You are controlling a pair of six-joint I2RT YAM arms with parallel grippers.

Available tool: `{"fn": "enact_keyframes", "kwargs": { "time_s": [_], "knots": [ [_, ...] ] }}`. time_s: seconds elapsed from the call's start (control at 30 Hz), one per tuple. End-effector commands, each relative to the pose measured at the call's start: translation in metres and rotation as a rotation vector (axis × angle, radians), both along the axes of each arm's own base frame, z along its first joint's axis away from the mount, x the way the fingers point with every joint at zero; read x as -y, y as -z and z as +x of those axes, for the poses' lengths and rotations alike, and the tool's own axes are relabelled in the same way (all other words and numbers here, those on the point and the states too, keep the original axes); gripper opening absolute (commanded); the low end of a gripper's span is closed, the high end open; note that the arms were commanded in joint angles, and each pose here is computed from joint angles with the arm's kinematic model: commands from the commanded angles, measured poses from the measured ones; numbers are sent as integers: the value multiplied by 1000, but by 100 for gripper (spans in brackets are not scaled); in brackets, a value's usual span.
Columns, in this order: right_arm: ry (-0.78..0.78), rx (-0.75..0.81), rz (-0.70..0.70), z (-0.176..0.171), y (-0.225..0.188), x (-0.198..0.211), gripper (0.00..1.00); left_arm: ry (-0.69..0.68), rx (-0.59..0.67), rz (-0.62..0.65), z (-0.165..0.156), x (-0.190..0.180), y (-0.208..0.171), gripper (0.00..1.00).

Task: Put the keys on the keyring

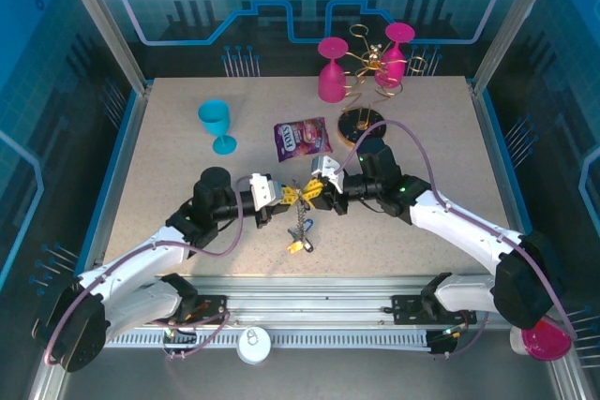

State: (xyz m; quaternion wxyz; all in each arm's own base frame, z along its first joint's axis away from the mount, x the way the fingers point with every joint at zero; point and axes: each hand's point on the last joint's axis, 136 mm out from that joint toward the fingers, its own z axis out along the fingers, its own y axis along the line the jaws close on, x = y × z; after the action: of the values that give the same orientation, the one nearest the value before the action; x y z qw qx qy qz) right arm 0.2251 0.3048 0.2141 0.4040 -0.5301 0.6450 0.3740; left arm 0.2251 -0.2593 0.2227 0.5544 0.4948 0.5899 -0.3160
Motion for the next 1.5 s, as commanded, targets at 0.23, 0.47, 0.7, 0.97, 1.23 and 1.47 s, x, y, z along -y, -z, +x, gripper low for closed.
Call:
{"fn": "enact_keyframes", "kwargs": {
  "time_s": [0.23, 0.47, 0.7, 0.97, 1.23, 1.47],
  "knots": [
    [-35, 10, -16, -3, -7, -2, 0, 6, 66, -173, 2, -4, -46, 0],
    [-65, 19, 30, -5, -19, -14, 0, 45, 49, -273, 6, -3, -65, 0],
    [32, 99, 58, 8, -40, 3, 22, 68, 21, -319, 11, -3, -68, 0],
    [-15, 136, 127, 3, -57, 0, 27, 95, 5, -306, 8, -1, -63, 0],
    [-60, 126, 138, 1, -57, -9, 17, 108, 6, -311, 5, -1, -66, 0],
    [-77, 130, 172, -1, -64, -12, 5, 113, -8, -310, 5, 0, -63, 0]
  ]
}}
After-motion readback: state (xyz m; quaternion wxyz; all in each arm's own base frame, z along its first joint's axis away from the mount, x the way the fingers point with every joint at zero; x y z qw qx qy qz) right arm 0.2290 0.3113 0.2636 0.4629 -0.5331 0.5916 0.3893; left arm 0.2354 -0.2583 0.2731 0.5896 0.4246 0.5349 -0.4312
